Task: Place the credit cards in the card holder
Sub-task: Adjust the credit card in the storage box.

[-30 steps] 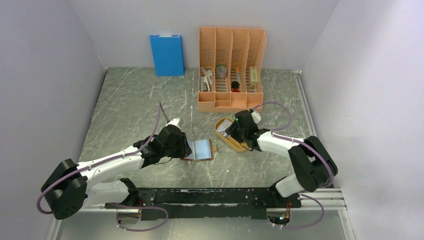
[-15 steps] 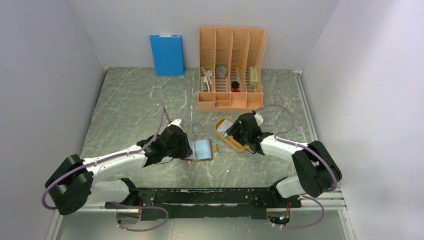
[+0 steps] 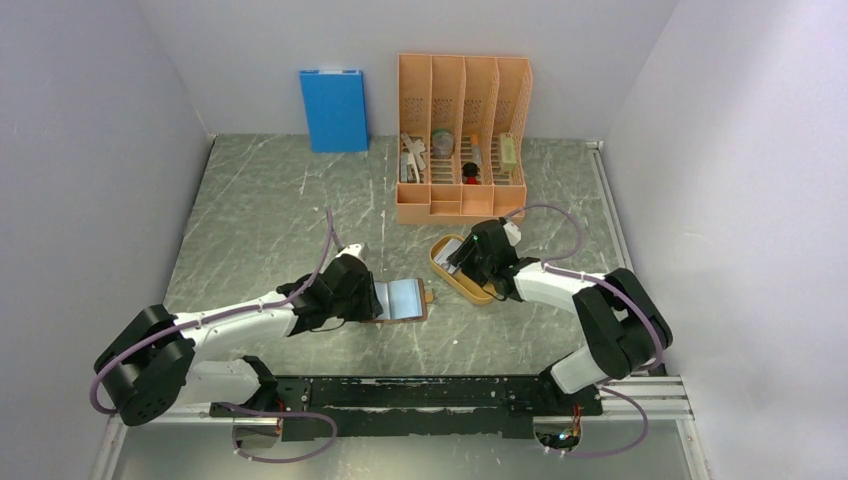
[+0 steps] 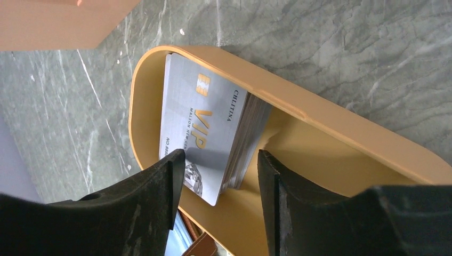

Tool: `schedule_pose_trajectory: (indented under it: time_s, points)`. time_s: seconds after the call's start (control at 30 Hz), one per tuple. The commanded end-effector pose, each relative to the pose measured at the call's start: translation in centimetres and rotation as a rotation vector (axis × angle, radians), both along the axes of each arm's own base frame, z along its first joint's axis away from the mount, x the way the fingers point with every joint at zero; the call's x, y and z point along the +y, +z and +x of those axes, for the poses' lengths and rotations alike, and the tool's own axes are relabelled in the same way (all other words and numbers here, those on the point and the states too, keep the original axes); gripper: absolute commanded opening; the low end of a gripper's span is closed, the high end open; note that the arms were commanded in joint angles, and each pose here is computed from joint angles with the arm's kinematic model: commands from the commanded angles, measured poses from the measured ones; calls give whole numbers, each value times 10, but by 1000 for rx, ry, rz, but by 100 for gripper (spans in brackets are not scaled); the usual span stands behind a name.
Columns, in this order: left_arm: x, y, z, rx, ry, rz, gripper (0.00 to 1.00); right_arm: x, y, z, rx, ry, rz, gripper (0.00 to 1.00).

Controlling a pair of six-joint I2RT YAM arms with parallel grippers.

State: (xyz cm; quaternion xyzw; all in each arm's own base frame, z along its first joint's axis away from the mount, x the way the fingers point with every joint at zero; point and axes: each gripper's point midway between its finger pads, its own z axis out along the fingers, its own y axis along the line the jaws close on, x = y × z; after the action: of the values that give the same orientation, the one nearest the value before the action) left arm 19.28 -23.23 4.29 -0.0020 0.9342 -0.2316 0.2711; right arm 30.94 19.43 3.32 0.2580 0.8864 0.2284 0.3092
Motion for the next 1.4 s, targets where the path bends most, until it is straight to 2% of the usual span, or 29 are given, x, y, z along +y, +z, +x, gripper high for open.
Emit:
schedule_pose_trajectory:
  time_s: [0.0, 0.43, 0.87, 1.0, 1.17, 1.37]
  points:
    - [-2, -5, -1, 3, -16, -14, 37, -3, -7, 2, 21, -10, -12, 54]
    - [5, -15, -5, 18, 0, 10, 36, -11, -8, -9, -5, 11, -9, 33]
    - [6, -19, -6, 27, 7, 12, 36, -18, -2, -14, -32, 12, 2, 22]
    - [7, -19, -6, 28, 5, 14, 36, -19, -1, -17, -34, 11, 5, 22]
    - [7, -19, -7, 28, 5, 18, 36, -22, -3, -20, -25, 8, 2, 33]
    - [7, -20, -7, 30, 5, 16, 36, -22, -4, -20, -22, 7, 3, 34]
